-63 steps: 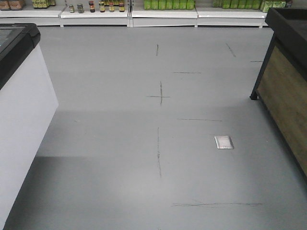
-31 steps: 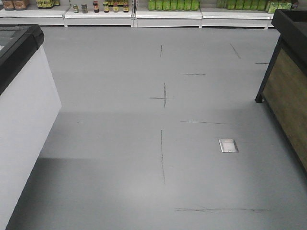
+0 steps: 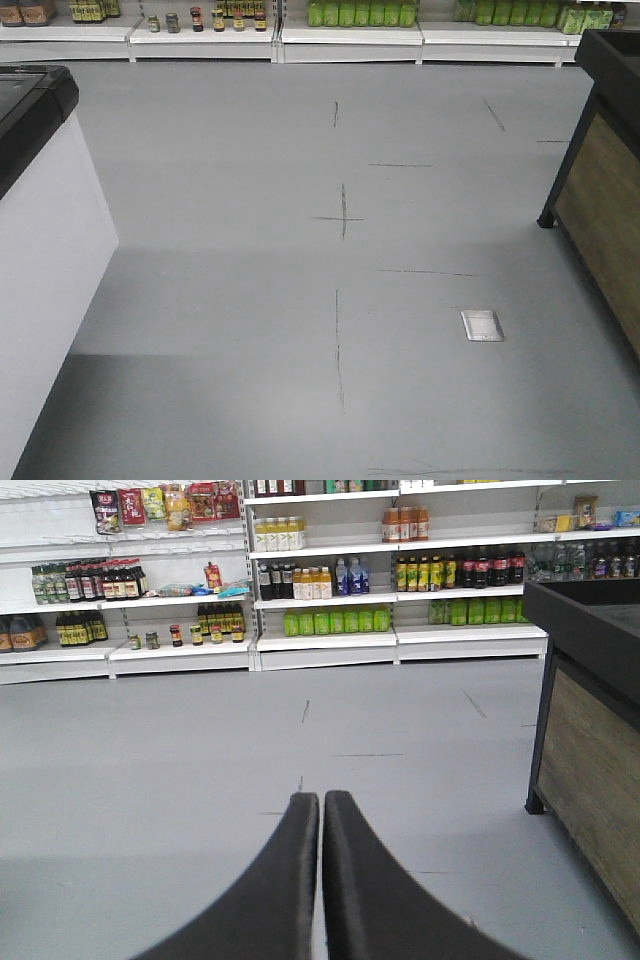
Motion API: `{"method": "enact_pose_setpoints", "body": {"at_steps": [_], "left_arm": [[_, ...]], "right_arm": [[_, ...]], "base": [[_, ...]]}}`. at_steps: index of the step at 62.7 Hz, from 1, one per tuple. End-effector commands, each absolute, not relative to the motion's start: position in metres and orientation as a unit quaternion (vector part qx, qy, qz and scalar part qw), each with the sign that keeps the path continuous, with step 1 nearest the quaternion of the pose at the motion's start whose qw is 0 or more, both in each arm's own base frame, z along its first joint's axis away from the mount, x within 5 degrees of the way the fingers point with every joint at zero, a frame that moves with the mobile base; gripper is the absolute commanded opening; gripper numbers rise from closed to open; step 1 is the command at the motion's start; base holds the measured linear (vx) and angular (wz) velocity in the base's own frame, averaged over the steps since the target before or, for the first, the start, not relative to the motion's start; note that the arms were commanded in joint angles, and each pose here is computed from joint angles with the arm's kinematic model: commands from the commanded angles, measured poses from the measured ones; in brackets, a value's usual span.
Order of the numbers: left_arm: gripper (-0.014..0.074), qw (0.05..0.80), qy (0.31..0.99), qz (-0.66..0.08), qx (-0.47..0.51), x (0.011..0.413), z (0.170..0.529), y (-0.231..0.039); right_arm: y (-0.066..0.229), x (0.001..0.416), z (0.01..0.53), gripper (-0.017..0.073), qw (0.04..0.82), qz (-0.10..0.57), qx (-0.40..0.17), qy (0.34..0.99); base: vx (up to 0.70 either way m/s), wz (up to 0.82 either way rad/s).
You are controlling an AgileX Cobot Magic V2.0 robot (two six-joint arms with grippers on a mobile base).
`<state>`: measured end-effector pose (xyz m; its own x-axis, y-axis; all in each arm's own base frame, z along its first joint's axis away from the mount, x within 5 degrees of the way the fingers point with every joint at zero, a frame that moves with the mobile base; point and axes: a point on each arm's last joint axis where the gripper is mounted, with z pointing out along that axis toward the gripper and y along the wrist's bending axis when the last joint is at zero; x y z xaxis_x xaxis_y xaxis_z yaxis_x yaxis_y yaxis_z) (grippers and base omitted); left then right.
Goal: Pick three apples into basket with both arms
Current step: 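Drive the base forward along the aisle toward the fruit tables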
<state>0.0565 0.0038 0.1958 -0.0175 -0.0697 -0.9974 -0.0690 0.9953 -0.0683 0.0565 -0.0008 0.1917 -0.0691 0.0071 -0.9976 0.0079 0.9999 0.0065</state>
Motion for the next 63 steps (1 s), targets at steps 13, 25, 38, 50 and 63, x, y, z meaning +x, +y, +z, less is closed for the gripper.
{"method": "enact_pose_setpoints", "body": {"at_steps": [13, 25, 38, 50, 63], "left_arm": [[-0.0006, 0.738, 0.673, -0.002, -0.049, 0.0541, 0.2118, 0.0038], [-0.0006, 0.738, 0.673, -0.002, -0.049, 0.0541, 0.2118, 0.0038], [-0.0006, 0.738, 0.673, -0.002, -0.049, 0.0541, 0.2118, 0.0038], [-0.0006, 0.738, 0.673, -0.002, -0.049, 0.0541, 0.2118, 0.0038], [-0.0006, 0.738, 0.673, -0.002, -0.049, 0.0541, 0.2118, 0.0038]], "right_arm": [[-0.0006, 0.0572, 0.1936, -0.0005, 0.703, -0.003, 0.003, 0.711], [-0.0006, 0.0572, 0.1936, -0.0005, 0.703, -0.003, 0.003, 0.711], [-0.0006, 0.0572, 0.1936, -0.0005, 0.703, -0.003, 0.003, 0.711], [-0.0006, 0.0572, 0.1936, -0.0005, 0.703, -0.003, 0.003, 0.711], [-0.0006, 0.0572, 0.1936, -0.0005, 0.703, -0.003, 0.003, 0.711]], "base": [[0.2, -0.03], [0.17, -0.13], [0.17, -0.12], [0.17, -0.06], [0.17, -0.11]]}}
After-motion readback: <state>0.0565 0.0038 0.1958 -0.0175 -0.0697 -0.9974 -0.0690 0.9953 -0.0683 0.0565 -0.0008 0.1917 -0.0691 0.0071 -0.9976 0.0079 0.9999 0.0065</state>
